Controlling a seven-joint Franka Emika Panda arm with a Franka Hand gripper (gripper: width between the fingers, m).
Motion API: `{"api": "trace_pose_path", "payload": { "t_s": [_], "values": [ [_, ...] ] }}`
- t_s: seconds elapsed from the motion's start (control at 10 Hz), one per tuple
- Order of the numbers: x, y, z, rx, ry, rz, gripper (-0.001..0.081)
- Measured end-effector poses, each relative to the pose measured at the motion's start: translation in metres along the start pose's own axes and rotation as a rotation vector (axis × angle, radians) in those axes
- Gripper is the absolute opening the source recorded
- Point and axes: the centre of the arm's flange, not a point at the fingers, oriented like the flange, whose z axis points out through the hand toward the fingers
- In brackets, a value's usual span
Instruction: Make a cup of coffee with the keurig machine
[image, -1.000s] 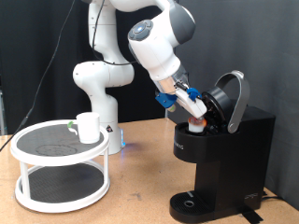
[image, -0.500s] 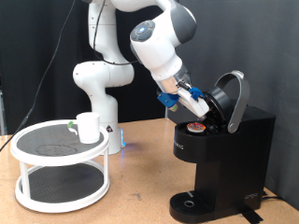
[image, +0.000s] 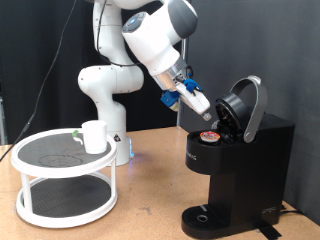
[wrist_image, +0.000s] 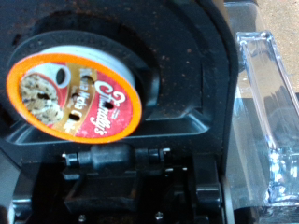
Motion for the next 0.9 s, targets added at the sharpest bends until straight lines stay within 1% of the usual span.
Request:
{"api": "trace_pose_path", "payload": {
  "t_s": [0.1, 0.2, 0.4, 0.5, 0.6, 0.8, 0.9],
  "values": [
    [-0.001, 0.0, -0.001, -0.009, -0.021, 0.005, 0.0734],
    [-0.003, 0.0, -0.007, -0.026, -0.074, 0.002, 0.0734],
    [-0.006, 0.002, -0.034, -0.068, -0.178, -0.011, 0.0734],
    [-0.008, 0.004, -0.049, -0.079, -0.209, -0.012, 0.0734],
    [-0.01, 0.006, -0.064, -0.076, -0.234, -0.018, 0.0734],
    [-0.018, 0.01, -0.095, -0.05, -0.283, -0.026, 0.0734],
    [-0.021, 0.013, -0.109, -0.049, -0.301, -0.027, 0.0734]
  ]
}}
